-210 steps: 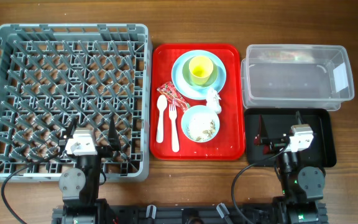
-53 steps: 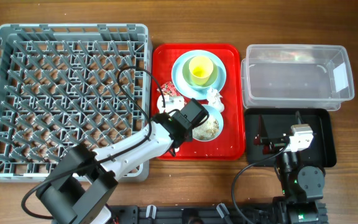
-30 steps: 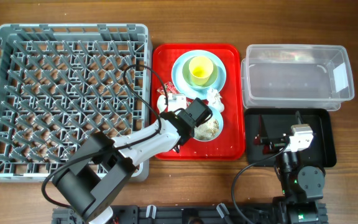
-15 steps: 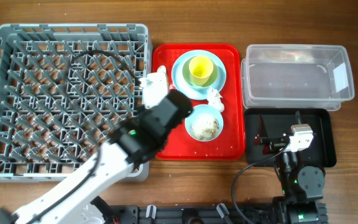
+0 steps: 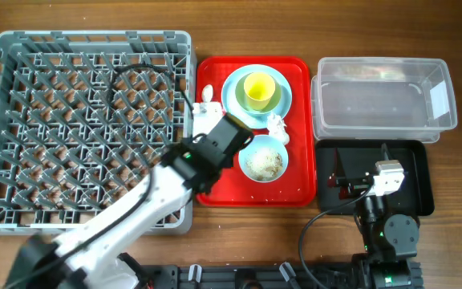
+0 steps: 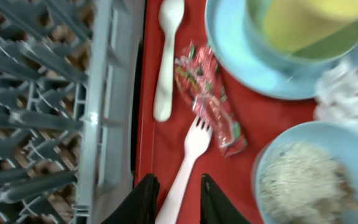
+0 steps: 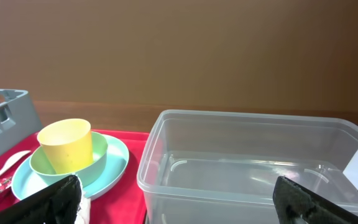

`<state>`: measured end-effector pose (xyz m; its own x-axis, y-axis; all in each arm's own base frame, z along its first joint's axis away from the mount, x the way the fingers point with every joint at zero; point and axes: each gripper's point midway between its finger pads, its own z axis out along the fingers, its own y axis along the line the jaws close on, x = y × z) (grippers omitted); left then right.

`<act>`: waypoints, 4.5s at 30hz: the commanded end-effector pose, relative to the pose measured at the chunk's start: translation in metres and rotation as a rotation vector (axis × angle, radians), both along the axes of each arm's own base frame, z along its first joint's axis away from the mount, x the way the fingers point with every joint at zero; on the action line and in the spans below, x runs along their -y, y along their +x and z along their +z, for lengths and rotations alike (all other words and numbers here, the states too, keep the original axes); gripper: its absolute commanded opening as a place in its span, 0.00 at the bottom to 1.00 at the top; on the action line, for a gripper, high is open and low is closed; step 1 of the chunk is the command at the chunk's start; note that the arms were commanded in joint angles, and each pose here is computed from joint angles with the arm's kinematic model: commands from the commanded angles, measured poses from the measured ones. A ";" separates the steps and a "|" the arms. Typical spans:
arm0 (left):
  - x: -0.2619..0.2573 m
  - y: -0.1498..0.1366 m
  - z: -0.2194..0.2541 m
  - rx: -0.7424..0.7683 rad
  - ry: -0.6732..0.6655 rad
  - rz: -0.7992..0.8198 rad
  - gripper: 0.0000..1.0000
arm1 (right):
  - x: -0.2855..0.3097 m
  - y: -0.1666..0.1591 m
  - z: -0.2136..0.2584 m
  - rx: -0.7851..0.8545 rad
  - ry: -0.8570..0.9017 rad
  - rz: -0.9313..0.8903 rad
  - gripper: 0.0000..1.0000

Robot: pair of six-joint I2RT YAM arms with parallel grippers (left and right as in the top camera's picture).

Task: Sort waste into correct bins and load items into the dishwasher rack
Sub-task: 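Lift the fork with the left gripper and place it in the dish rack, then move the left gripper back to the tray and grasp the white spoon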

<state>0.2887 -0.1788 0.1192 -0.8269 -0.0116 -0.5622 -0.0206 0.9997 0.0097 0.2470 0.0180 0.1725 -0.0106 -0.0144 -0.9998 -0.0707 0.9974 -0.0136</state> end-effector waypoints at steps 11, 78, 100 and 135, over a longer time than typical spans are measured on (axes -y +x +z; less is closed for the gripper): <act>0.005 -0.003 -0.131 -0.264 0.190 -0.020 0.29 | -0.002 0.000 0.001 0.007 -0.009 0.012 1.00; -0.088 0.051 0.003 -0.029 -0.045 0.125 0.04 | -0.002 0.000 0.001 0.007 -0.010 0.012 1.00; -0.062 0.061 0.039 -0.007 -0.186 0.085 0.34 | -0.002 0.000 0.001 0.007 -0.009 0.012 1.00; 0.009 0.134 -0.056 0.100 0.039 0.043 0.15 | -0.002 0.000 0.001 0.007 -0.010 0.013 1.00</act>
